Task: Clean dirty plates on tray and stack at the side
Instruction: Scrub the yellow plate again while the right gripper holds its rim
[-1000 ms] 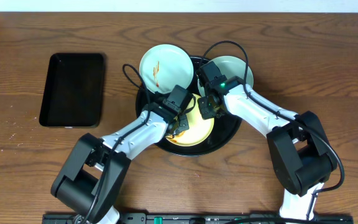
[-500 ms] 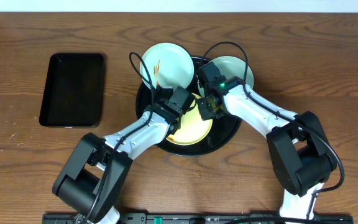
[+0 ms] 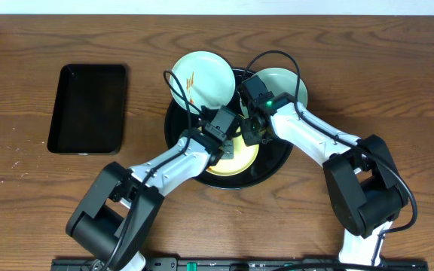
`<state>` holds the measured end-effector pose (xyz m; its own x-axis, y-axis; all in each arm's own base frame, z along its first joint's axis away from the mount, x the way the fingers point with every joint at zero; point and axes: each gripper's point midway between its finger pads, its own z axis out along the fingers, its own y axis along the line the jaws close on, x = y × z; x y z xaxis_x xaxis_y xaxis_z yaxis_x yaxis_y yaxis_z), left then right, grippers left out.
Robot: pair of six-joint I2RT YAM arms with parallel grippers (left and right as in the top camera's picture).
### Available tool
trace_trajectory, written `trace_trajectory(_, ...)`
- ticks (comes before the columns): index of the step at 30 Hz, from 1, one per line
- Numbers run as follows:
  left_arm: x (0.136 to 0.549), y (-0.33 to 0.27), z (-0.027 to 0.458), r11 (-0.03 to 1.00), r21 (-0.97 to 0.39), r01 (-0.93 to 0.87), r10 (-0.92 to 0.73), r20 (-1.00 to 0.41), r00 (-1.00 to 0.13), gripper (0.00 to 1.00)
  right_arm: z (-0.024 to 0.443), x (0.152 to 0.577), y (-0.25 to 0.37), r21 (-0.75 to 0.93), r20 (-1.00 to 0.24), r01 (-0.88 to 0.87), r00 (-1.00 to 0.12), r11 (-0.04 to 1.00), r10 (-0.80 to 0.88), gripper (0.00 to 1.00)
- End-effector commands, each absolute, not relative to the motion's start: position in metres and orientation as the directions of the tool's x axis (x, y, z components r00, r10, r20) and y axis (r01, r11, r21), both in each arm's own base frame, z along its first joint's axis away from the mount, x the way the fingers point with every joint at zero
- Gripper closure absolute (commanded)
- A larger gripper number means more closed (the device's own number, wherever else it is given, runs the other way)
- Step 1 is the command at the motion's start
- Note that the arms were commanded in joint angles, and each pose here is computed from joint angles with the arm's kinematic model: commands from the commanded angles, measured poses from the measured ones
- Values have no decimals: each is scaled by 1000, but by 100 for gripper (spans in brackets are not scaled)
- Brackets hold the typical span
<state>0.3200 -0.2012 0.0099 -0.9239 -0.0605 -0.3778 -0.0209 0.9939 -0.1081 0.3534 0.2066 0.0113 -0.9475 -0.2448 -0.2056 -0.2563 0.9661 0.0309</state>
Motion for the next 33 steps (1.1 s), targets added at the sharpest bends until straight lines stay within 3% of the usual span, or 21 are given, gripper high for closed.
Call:
trace_trajectory(1, 297, -231, 3, 962, -268, -59, -124, -234, -964, 93, 13, 354, 198, -5, -210, -237, -950, 971, -233, 99)
trace_trajectory(10, 293, -231, 1, 970, -242, 31, -29, -240, -970, 93, 13, 352, 197, -8, -201, -237, -951, 971, -234, 99)
trace_trajectory(22, 315, -171, 2, 998, 61, 3, 25, -366, -930, 92, 12, 351, 196, -10, -196, -237, -952, 971, -234, 99)
trace_trajectory(29, 342, -122, 24, 931, 364, -21, 169, -480, -861, 93, 12, 350, 195, -11, -192, -237, -953, 971, -235, 99)
trace_trajectory(33, 353, -118, 33, 909, 416, -9, 223, -505, -834, 93, 12, 350, 195, -11, -192, -237, -953, 971, -235, 99)
